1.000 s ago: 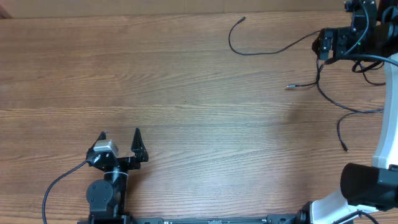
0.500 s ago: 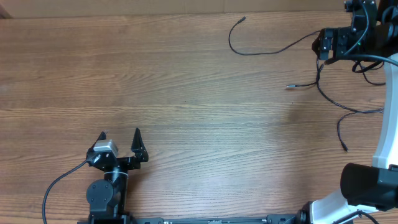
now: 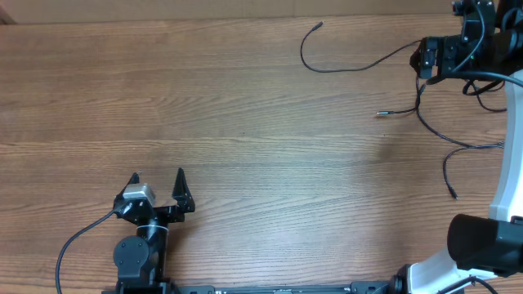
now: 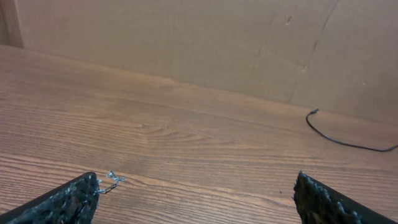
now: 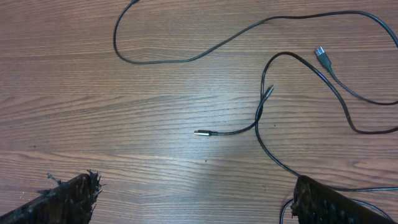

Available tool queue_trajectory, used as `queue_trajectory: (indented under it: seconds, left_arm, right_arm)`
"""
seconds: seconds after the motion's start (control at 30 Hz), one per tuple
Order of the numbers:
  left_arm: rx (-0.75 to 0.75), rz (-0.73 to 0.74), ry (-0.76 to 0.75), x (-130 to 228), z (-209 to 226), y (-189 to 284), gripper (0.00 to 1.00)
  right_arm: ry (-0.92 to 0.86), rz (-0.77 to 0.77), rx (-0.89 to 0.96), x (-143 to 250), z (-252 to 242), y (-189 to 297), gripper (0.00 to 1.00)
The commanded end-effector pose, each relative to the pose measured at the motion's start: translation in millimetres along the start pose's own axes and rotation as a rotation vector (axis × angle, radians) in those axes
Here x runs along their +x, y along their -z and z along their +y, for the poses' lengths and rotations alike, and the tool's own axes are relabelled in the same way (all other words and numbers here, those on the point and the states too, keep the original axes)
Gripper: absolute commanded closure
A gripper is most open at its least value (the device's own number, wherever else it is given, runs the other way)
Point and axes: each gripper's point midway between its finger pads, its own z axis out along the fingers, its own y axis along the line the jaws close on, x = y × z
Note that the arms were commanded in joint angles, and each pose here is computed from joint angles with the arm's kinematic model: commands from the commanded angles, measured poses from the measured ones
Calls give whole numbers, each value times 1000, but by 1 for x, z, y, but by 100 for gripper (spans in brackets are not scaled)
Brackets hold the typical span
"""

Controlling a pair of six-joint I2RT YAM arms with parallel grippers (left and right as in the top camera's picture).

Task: Untangle cables

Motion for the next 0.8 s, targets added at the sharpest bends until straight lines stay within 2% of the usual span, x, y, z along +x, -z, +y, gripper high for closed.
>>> queue_trajectory:
  seconds: [0.0,0.77]
  left_arm:
    - [11,-7,-11,-1,-1,1,0]
    - [11,-7,-11,-1,-1,1,1]
  right_arm:
    - [5,-18,1,-4,1,4,0]
    - [25,-118,15,-6,9,47,0]
